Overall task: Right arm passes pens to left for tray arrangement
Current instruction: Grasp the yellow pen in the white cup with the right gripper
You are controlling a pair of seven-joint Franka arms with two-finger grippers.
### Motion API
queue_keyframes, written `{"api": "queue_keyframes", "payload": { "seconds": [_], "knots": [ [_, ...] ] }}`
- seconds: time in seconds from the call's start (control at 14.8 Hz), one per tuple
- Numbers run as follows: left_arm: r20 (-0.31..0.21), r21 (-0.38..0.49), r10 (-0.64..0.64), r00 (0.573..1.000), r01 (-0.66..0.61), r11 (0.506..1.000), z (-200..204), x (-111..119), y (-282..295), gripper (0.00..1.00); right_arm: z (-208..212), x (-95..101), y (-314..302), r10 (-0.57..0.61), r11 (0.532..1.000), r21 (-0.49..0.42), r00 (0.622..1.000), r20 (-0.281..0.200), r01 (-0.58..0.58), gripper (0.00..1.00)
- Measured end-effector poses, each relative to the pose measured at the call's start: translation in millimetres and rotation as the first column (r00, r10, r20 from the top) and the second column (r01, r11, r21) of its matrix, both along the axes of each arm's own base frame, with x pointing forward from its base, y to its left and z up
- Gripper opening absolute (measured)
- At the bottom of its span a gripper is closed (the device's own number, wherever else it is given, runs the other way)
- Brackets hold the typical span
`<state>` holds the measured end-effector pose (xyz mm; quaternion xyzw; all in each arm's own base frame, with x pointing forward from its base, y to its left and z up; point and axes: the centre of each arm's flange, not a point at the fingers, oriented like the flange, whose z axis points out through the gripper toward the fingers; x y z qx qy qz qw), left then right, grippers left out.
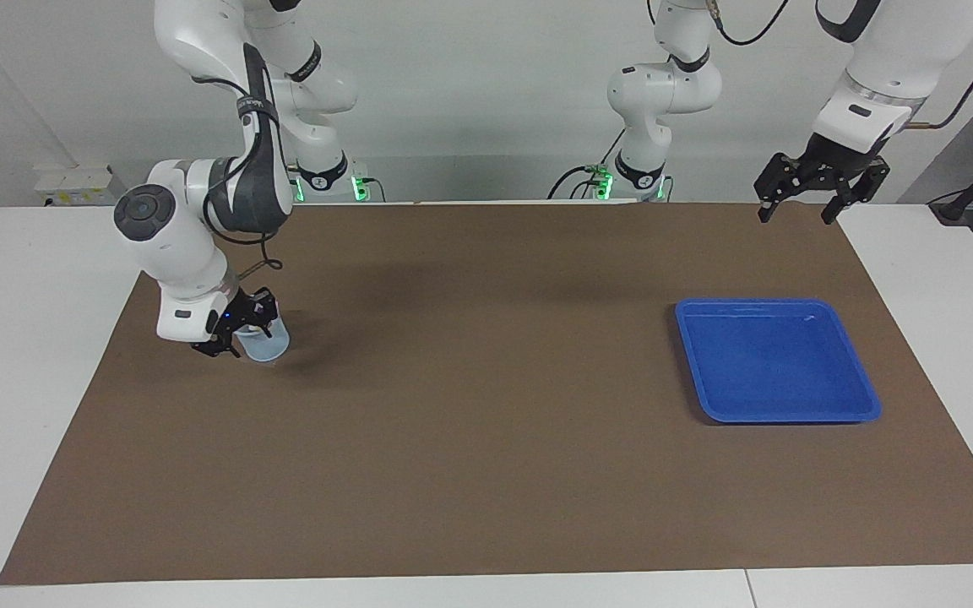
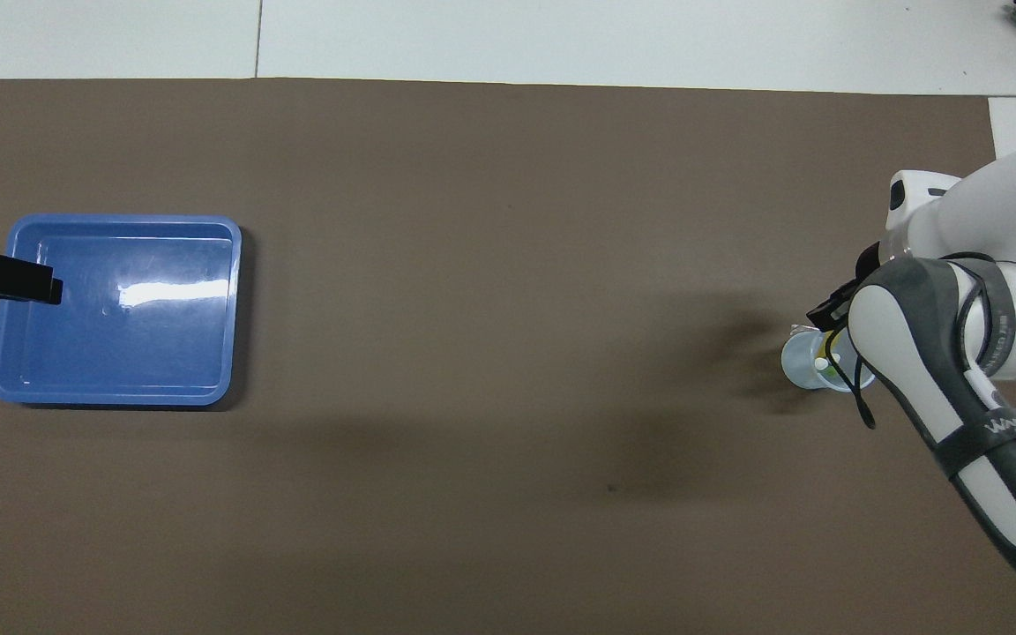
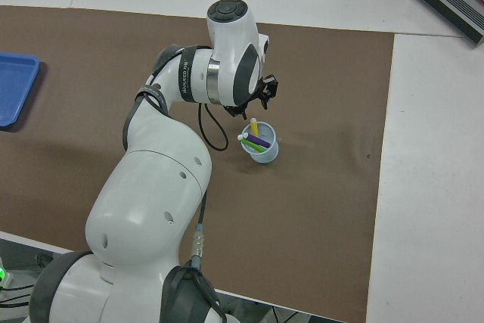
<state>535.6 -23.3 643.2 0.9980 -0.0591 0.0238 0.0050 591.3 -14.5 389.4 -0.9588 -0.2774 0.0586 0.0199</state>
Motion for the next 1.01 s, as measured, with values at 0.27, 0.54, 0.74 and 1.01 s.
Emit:
{"api": "queue_keyframes", "payload": {
  "seconds": [0.27,0.54,0.74,1.01],
  "knots": [
    [0.000,0.000,-0.002,1.000,0.002,1.000,-0.1,-0.1,-1.2,1.00,4.2,-5.6,7.3,-0.099,0.995,0.004,0.994,-0.036,0.099,0.52],
    [-0.002,0.000,0.001,1.000,-0.001,1.000,0.4,-0.7,0.4,1.00,4.3,-6.0,6.5,-0.104,0.995,0.003,0.994,-0.039,0.104,0.51],
    [-0.019,0.001,0.001,1.000,-0.001,1.000,-2.1,-3.4,0.6,1.00,3.1,-6.6,6.5,-0.104,0.995,0.003,0.994,-0.041,0.104,0.50],
    [-0.057,0.001,0.001,0.998,-0.001,1.000,-20.5,-12.8,0.6,1.00,1.3,-7.6,6.5,-0.104,0.995,0.002,0.994,-0.046,0.104,0.40]
  ]
}}
